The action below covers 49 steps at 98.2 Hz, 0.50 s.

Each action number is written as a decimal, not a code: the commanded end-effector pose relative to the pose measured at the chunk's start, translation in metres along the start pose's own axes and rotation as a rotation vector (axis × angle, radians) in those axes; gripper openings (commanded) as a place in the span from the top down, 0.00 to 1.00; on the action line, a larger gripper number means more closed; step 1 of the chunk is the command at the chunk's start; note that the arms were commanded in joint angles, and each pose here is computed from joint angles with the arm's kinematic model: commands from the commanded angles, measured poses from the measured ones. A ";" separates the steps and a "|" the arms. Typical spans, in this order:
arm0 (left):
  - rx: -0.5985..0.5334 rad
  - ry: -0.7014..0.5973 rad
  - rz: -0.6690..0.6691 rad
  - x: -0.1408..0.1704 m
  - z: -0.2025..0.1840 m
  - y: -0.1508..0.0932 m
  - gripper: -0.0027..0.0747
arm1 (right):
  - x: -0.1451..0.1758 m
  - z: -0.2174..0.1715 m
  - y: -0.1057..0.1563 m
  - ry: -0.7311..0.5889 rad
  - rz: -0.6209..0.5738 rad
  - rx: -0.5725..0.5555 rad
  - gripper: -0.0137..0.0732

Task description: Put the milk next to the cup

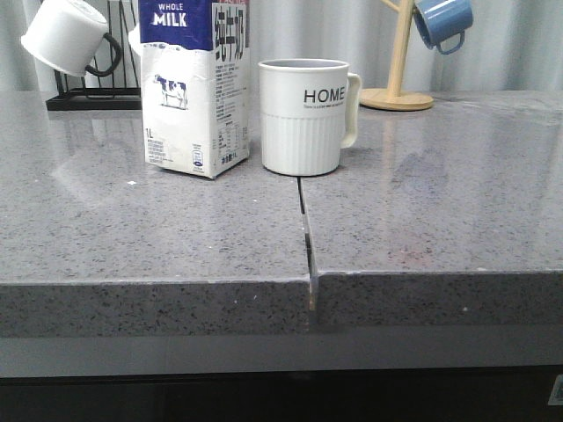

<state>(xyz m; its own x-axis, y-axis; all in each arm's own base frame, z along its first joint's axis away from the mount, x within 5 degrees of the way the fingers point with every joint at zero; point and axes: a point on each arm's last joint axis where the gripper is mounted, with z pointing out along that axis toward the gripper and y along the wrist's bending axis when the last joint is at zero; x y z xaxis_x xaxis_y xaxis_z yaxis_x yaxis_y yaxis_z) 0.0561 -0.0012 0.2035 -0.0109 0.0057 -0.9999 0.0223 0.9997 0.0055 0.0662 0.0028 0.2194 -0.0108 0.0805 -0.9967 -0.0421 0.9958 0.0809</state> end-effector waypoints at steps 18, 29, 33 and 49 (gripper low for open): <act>0.000 -0.076 -0.010 0.004 -0.001 0.000 0.99 | 0.007 -0.011 -0.005 -0.123 -0.006 0.073 0.92; 0.000 -0.076 -0.010 0.004 -0.001 0.000 0.99 | 0.007 -0.012 -0.005 -0.127 -0.006 0.073 0.92; 0.000 -0.076 -0.010 0.004 -0.001 0.000 0.99 | 0.007 -0.012 -0.005 -0.126 -0.006 0.073 0.92; 0.000 -0.076 -0.010 0.004 -0.001 0.000 0.99 | 0.006 -0.013 -0.005 -0.136 -0.007 0.072 0.92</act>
<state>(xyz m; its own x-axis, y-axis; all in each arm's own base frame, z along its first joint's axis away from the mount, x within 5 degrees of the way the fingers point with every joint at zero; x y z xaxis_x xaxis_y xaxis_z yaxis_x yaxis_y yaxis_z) 0.0561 -0.0012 0.2036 -0.0092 0.0057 -0.9999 0.0223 0.9997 0.0055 0.0569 -0.0021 0.1979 0.0059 0.0836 -0.9965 0.0356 0.9959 0.0837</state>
